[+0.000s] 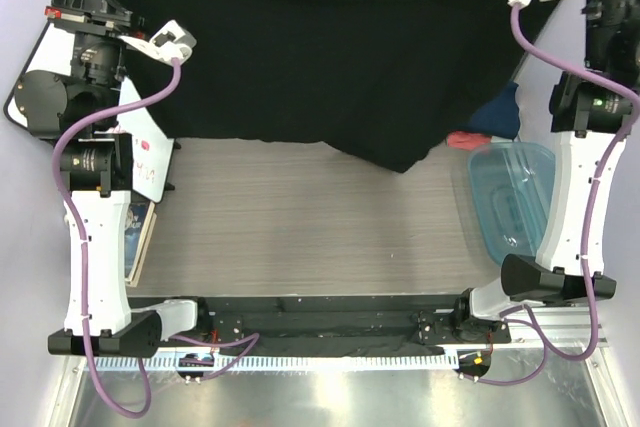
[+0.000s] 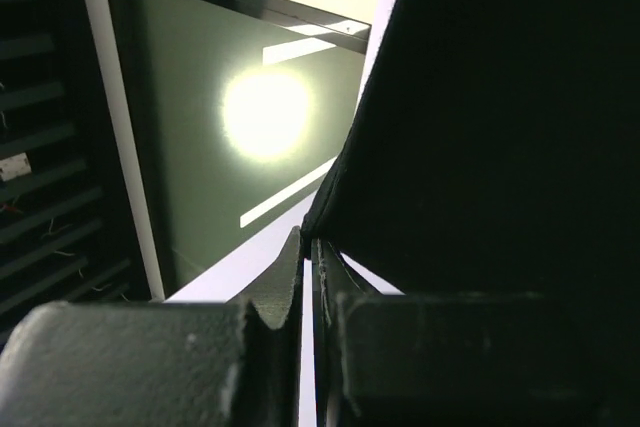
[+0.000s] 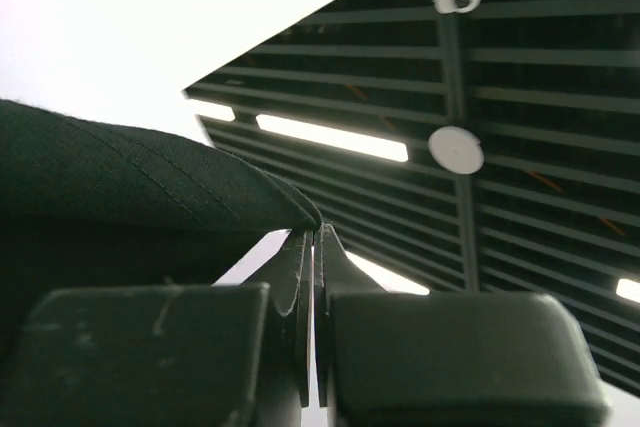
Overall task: Fold and stack the t-shirts
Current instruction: Flatten out the tshirt
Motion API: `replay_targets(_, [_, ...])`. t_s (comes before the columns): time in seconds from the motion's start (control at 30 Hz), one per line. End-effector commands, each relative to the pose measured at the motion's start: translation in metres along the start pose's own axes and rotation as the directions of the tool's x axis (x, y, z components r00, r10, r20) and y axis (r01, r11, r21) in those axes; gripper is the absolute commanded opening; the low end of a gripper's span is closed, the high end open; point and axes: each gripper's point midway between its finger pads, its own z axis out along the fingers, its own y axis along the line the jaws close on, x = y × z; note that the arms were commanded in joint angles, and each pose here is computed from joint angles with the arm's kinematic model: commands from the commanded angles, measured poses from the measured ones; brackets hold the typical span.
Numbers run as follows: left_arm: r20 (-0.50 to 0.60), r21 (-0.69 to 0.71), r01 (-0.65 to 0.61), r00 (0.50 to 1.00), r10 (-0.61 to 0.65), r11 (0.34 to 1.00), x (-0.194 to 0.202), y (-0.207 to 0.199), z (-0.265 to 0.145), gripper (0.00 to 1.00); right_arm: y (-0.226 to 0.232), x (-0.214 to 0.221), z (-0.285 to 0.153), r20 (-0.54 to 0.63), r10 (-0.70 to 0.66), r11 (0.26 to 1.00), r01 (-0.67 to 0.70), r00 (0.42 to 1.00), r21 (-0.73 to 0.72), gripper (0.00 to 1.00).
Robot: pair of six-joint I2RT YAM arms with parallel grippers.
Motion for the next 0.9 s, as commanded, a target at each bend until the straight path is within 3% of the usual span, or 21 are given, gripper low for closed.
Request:
replay_targets(0.0, [0.017, -0.153, 0.021, 1.0, -0.018, 0.988, -0.002, 0.046, -0.003, 0.0, -0.062, -0.021, 0.003, 0.055, -0.017, 0.989, 0.009, 0.998, 0.151, 0.01])
replay_targets(0.17, [0.056, -0.143, 0.056, 0.997, -0.049, 0.988, -0.01, 0.047, -0.006, 0.0, -0.066, -0.031, 0.0, 0.084, -0.016, 0.992, 0.005, 0.996, 0.124, 0.01])
replay_targets(0.37, [0.029, 0.071, 0.073, 0.997, -0.076, 0.995, -0.002, -0.02, 0.007, 0.0, -0.029, -0.017, 0.004, 0.063, 0.014, 0.999, -0.017, 0.998, 0.049, 0.01])
replay_targets(0.57, [0.003, 0.37, 0.025, 1.0, -0.029, 0.929, 0.021, -0.138, 0.018, 0.0, 0.056, 0.019, 0.017, 0.023, 0.02, 0.994, -0.017, 1.0, -0.11, 0.01])
replay_targets(0.87, [0.016, 0.486, -0.067, 0.998, 0.067, 0.871, 0.058, -0.225, 0.057, 0.0, 0.184, 0.065, 0.022, 0.02, -0.012, 0.96, 0.017, 1.0, -0.281, 0.01])
